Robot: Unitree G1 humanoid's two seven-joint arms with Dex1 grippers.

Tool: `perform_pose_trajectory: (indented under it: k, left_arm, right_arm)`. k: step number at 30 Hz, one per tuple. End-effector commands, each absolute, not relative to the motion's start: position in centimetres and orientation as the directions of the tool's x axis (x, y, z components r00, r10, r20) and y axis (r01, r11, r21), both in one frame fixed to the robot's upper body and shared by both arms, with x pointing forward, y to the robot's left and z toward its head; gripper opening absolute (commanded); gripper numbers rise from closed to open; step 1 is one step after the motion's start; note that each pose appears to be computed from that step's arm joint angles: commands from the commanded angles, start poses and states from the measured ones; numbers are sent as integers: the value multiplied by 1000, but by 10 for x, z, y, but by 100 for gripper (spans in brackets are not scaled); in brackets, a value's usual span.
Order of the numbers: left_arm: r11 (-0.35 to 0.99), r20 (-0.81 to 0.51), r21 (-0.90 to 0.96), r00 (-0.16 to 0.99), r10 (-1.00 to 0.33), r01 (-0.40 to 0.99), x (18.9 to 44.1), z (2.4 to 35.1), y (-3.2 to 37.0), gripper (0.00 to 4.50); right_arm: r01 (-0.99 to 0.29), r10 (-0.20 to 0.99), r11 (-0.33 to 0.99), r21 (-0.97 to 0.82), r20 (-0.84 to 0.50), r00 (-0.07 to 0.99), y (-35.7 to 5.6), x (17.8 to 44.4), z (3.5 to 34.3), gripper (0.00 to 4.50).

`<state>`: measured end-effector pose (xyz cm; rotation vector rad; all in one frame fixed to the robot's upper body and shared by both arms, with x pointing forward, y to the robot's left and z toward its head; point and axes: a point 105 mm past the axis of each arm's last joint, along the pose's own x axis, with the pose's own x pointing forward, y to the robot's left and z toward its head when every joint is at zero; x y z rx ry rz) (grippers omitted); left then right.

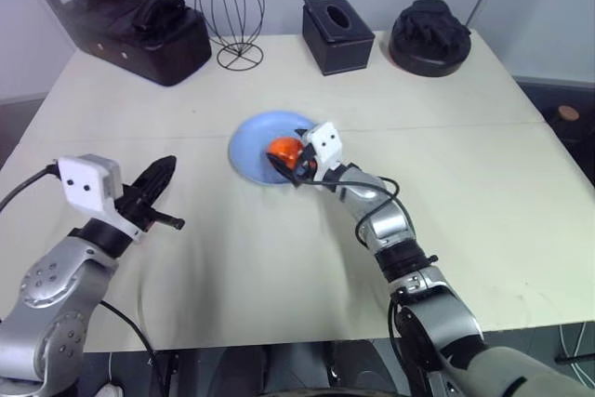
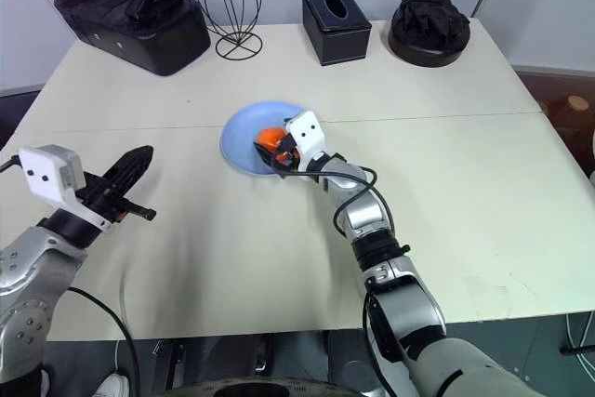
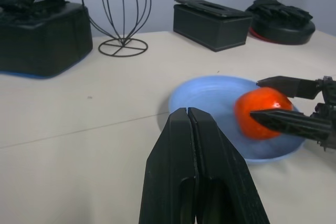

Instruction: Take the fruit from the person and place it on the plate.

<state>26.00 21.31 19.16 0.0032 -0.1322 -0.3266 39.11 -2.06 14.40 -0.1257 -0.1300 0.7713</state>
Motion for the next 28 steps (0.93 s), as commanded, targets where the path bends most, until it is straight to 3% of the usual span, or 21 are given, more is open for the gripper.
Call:
perform_pose_trajectory:
  k: [1, 5, 8, 13, 28]
  left_arm:
    - [940, 174, 60, 924, -340, 335, 256, 203, 207, 0]
    - [936, 165, 53, 921, -352, 348, 255, 200, 205, 0]
    - [931, 157, 57, 918, -365, 361, 253, 199, 203, 0]
    - [924, 147, 83, 913, -381, 373, 249, 203, 205, 0]
    - [916, 144, 110, 906, -399, 386, 250, 206, 204, 0]
  right_arm:
    - [-682, 705, 709, -181, 174, 687, -35, 379, 189, 448]
    - [-717, 746, 666, -206, 165, 645, -62, 349, 218, 448]
    - [-739, 774, 619, -266, 49, 631, -97, 320, 217, 448]
    - [-757, 765, 581, -299, -117, 633, -136, 294, 210, 448]
    - [-752, 744, 584, -306, -168, 646, -153, 292, 204, 448]
